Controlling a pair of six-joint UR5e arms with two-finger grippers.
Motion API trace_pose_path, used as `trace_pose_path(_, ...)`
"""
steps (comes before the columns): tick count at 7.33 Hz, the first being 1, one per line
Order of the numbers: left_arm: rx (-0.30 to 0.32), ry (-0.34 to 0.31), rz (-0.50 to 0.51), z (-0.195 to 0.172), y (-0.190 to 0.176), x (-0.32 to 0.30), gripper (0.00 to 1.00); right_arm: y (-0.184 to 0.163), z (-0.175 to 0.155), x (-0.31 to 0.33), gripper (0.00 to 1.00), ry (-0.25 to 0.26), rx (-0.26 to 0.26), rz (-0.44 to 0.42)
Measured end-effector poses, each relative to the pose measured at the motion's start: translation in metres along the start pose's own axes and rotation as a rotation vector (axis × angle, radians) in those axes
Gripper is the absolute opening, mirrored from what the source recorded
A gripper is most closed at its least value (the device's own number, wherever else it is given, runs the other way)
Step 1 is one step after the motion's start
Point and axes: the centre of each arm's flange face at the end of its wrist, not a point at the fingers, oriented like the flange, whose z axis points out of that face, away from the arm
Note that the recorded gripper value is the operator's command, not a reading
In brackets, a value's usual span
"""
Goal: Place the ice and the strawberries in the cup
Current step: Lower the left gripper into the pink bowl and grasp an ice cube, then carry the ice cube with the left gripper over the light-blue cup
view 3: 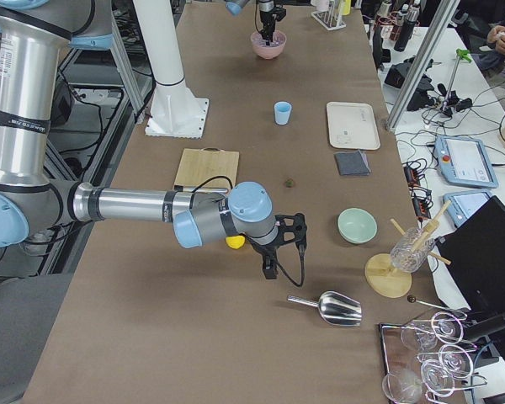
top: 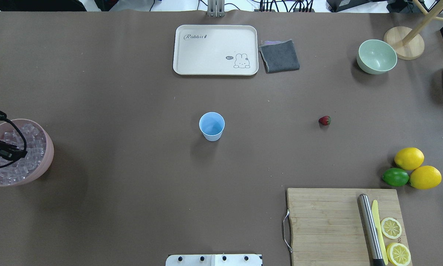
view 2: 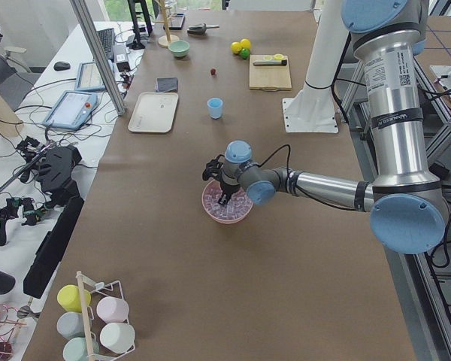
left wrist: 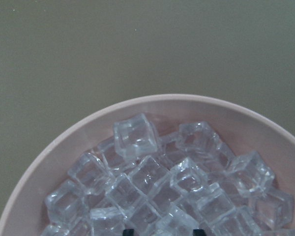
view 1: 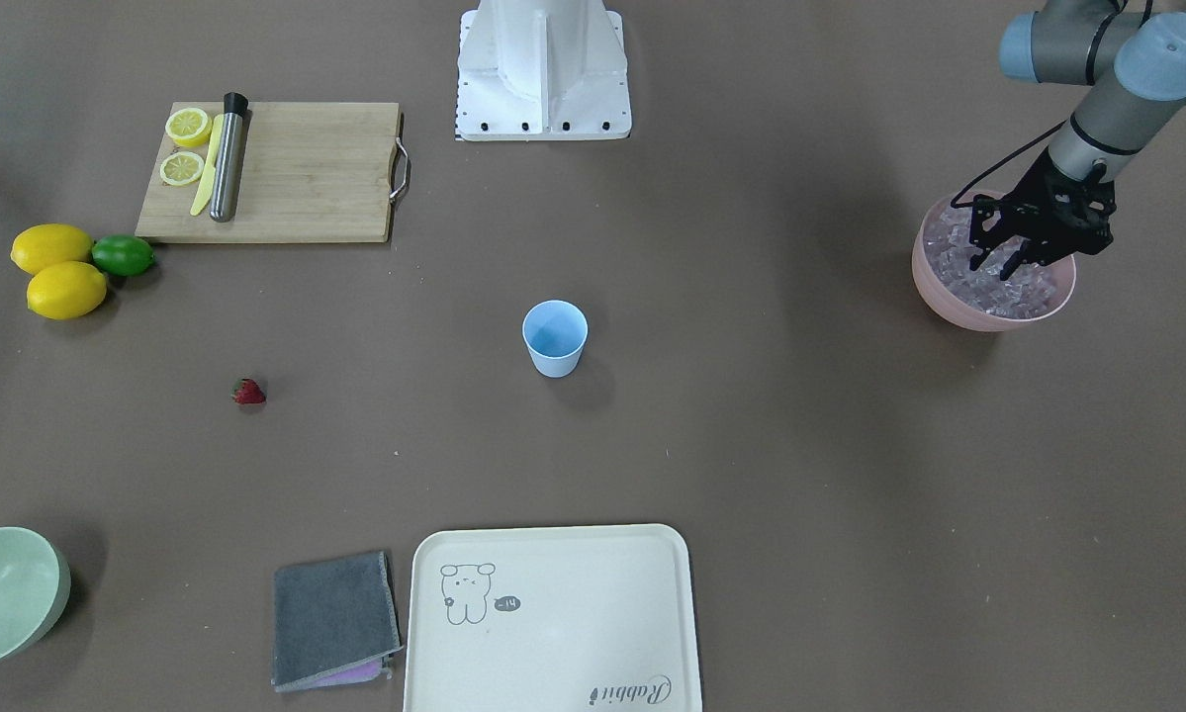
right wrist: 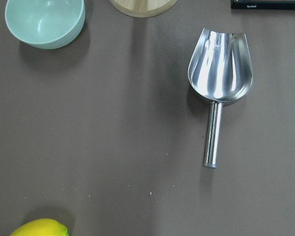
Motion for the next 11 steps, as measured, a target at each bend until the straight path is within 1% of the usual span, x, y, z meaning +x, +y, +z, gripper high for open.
trace_pose_path(2, 0.009, 0.01, 0.003, -0.004, -0.007, 0.001, 0.0, 0.0, 0.0, 0.0, 1.0, 0.001, 0.0, 0.0)
trace_pose_path(3, 0.021, 0.022, -0.006, -0.01, -0.019, 0.0, 0.0, 0.0, 0.0, 0.0, 1.0, 0.001, 0.0, 0.0)
trace_pose_path(5, 0.074, 0.071, -0.046, -0.041, -0.062, -0.009, 0.0, -0.001, 0.0, 0.0, 1.0, 0.001, 0.001, -0.001)
trace_pose_path(7, 0.117, 0.126, -0.071, -0.076, -0.12, 0.004, 0.0, -0.002, -0.001, -0.001, 1.0, 0.001, 0.003, -0.001)
trace_pose_path(8, 0.131, 0.149, -0.098, -0.088, -0.155, 0.025, 0.0, -0.002, -0.001, -0.001, 1.0, 0.0, 0.003, -0.002)
trace_pose_path(9, 0.137, 0.189, -0.152, -0.094, -0.19, 0.065, 0.0, -0.002, -0.001, -0.002, 1.0, 0.0, 0.004, -0.002)
trace_pose_path(10, 0.13, 0.231, -0.196, -0.09, -0.214, 0.116, 0.0, -0.003, -0.001, -0.002, 1.0, 0.0, 0.004, -0.003)
trace_pose_path(11, 0.126, 0.258, -0.224, -0.08, -0.23, 0.165, 0.0, -0.003, -0.001, -0.002, 1.0, 0.0, 0.004, -0.004)
